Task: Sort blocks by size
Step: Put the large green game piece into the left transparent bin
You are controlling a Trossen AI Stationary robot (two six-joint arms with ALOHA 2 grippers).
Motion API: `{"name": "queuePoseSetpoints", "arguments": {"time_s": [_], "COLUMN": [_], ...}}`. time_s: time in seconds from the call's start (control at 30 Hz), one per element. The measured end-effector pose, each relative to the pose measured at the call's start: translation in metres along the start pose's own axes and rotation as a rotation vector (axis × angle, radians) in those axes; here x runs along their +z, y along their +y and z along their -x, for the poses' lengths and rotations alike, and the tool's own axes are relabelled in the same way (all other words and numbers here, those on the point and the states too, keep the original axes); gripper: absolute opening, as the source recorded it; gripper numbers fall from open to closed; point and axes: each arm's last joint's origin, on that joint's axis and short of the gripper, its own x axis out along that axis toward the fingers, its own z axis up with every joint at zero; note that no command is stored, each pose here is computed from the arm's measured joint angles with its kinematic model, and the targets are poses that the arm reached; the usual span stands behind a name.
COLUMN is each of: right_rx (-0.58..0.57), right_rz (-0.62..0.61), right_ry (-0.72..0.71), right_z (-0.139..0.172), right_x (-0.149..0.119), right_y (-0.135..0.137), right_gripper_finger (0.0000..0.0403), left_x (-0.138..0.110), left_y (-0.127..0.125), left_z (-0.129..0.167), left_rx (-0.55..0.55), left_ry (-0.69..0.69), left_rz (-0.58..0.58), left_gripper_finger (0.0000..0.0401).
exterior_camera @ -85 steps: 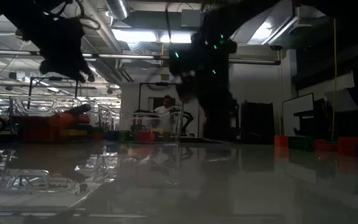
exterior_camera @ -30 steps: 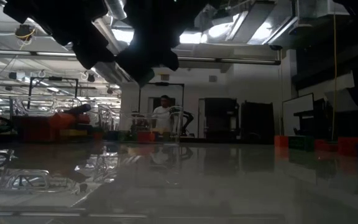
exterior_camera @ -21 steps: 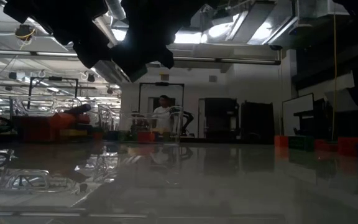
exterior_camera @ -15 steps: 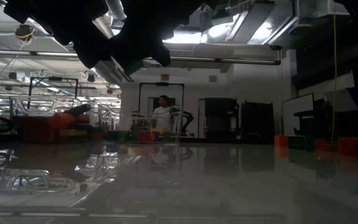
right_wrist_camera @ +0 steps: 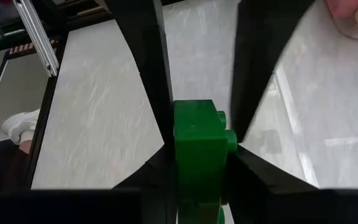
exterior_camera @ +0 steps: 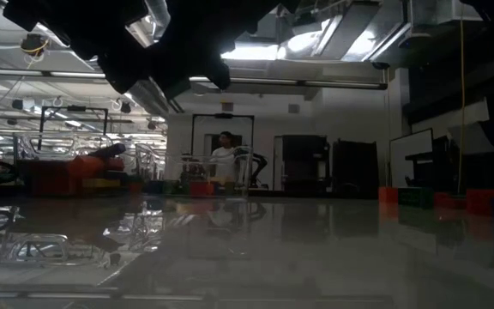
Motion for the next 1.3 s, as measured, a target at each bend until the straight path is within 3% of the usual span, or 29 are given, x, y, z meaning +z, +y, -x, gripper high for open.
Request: {"name": "queuePoseSetpoints", "arguments": {"time_s": [0.13,0.67,0.97,1.13,1.3], "right_rx": [-0.007,0.008,-0.022,-0.05,-0.048], "right_rz": [-0.004,-0.038,-0.051,-0.081,-0.107], "right_ry": [0.001,0.017,0.058,0.159,0.4], "right_z": [0.0,0.0,0.0,0.009,0.037], "right_x": [0.0,-0.001,-0.006,-0.011,-0.015], "right_y": [-0.001,-0.001,-0.002,-0.007,-0.014], "right_gripper_finger": [0.0102,0.0103,0.0196,0.0229,0.0234], "left_x": [0.0,0.0,-0.001,0.0,0.005], "left_y": [0.0,0.0,0.001,0.002,0.011], "left_z": [0.0,0.0,0.0,0.003,0.021], "left_rx": [0.004,0.004,0.016,0.018,0.087], "left_ry": [0.002,0.0,0.006,-0.006,-0.053], "left_rz": [0.02,0.053,0.058,0.058,0.06], "left_gripper_finger": [0.0076,0.0075,0.0075,0.0075,0.0075]}}
